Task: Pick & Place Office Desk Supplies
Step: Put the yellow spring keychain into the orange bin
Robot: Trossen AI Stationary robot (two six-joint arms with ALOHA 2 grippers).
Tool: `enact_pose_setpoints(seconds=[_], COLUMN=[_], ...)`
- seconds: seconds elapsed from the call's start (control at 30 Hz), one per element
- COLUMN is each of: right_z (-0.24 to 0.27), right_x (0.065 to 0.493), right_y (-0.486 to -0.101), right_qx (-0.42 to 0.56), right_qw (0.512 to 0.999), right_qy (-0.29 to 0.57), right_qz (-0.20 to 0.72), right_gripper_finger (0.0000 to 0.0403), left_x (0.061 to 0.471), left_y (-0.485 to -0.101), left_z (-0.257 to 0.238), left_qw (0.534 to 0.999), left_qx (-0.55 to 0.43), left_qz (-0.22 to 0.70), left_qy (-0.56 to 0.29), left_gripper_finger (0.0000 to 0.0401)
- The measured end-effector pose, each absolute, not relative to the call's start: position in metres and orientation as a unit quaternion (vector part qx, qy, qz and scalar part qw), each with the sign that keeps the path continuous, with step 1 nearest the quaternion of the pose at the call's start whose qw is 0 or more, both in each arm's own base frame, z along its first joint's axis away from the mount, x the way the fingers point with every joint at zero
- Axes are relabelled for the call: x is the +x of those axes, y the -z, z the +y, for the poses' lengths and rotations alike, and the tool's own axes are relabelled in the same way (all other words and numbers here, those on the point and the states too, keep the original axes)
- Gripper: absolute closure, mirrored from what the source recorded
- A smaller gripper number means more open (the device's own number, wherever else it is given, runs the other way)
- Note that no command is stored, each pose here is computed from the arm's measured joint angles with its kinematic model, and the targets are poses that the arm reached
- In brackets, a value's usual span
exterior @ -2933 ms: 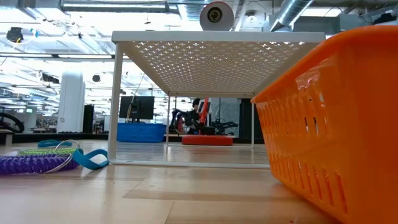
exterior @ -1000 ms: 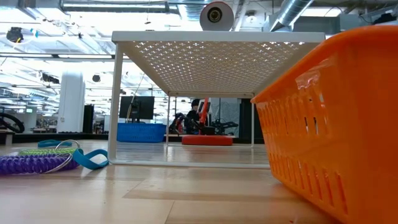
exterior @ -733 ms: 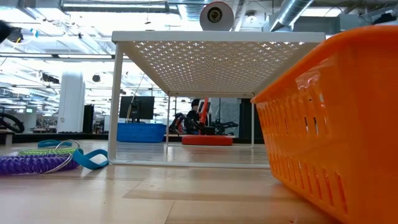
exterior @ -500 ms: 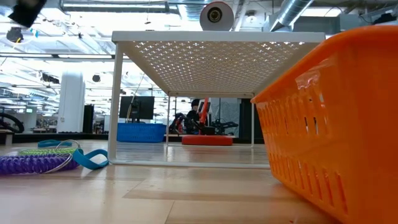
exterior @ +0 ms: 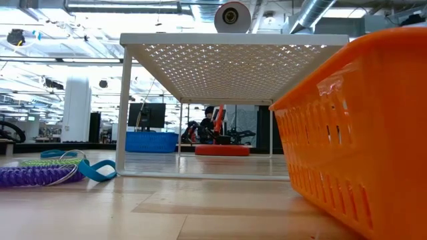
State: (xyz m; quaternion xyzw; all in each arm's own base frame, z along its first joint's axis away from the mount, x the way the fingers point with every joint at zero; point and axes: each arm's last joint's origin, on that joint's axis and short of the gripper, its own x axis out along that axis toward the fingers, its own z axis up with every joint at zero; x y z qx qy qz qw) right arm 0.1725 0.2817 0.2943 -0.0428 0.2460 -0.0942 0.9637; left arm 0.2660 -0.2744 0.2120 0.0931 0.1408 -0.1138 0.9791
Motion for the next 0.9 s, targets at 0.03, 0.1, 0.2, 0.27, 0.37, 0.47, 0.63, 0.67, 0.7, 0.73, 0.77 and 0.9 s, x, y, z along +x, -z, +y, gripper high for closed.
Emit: enact_pose_setpoints(seconds=[0.03, 0.1, 0.2, 0.27, 0.37, 0.47, 0.63, 0.67, 0.7, 0.73, 0.77, 0.9], right_z=[0.282, 0.281, 0.279, 0.278, 0.278, 0.279, 0.281, 0.282, 0.282, 0.282, 0.282, 0.283], right_x=[0.172, 0.17, 0.167, 0.165, 0.162, 0.159, 0.155, 0.153, 0.153, 0.153, 0.152, 0.151], right_y=[-0.292, -0.287, -0.277, -0.272, -0.268, -0.267, -0.268, -0.268, -0.268, -0.268, -0.268, -0.268], right_qx=[-0.045, -0.051, -0.053, -0.057, -0.063, -0.069, -0.075, -0.076, -0.077, -0.077, -0.077, -0.076], right_qw=[0.964, 0.963, 0.962, 0.96, 0.96, 0.962, 0.963, 0.963, 0.963, 0.963, 0.964, 0.964], right_qy=[0.094, 0.097, 0.103, 0.105, 0.105, 0.104, 0.099, 0.098, 0.097, 0.097, 0.096, 0.095], right_qz=[0.244, 0.246, 0.249, 0.252, 0.25, 0.245, 0.24, 0.239, 0.239, 0.238, 0.237, 0.237], right_gripper_finger=[0.0232, 0.0232, 0.0232, 0.0232, 0.0232, 0.0232, 0.0232, 0.0232, 0.0232, 0.0232, 0.0232, 0.0232], left_x=[0.272, 0.281, 0.296, 0.307, 0.323, 0.338, 0.364, 0.368, 0.371, 0.373, 0.376, 0.381], left_y=[-0.212, -0.212, -0.21, -0.209, -0.21, -0.211, -0.198, -0.195, -0.193, -0.191, -0.189, -0.187], left_z=[-0.278, -0.286, -0.297, -0.303, -0.309, -0.314, -0.317, -0.317, -0.316, -0.316, -0.315, -0.309], left_qw=[0.978, 0.976, 0.973, 0.972, 0.971, 0.966, 0.955, 0.953, 0.949, 0.948, 0.946, 0.943], left_qx=[0.098, 0.107, 0.12, 0.125, 0.141, 0.171, 0.214, 0.222, 0.234, 0.241, 0.247, 0.257], left_qz=[0.146, 0.155, 0.166, 0.169, 0.173, 0.18, 0.199, 0.203, 0.208, 0.209, 0.208, 0.212], left_qy=[0.111, 0.109, 0.104, 0.1, 0.088, 0.064, 0.04, 0.035, 0.026, 0.018, 0.013, -0.001], left_gripper_finger=[0.04, 0.04, 0.04, 0.04, 0.04, 0.04, 0.04, 0.04, 0.04, 0.04, 0.04, 0.04])
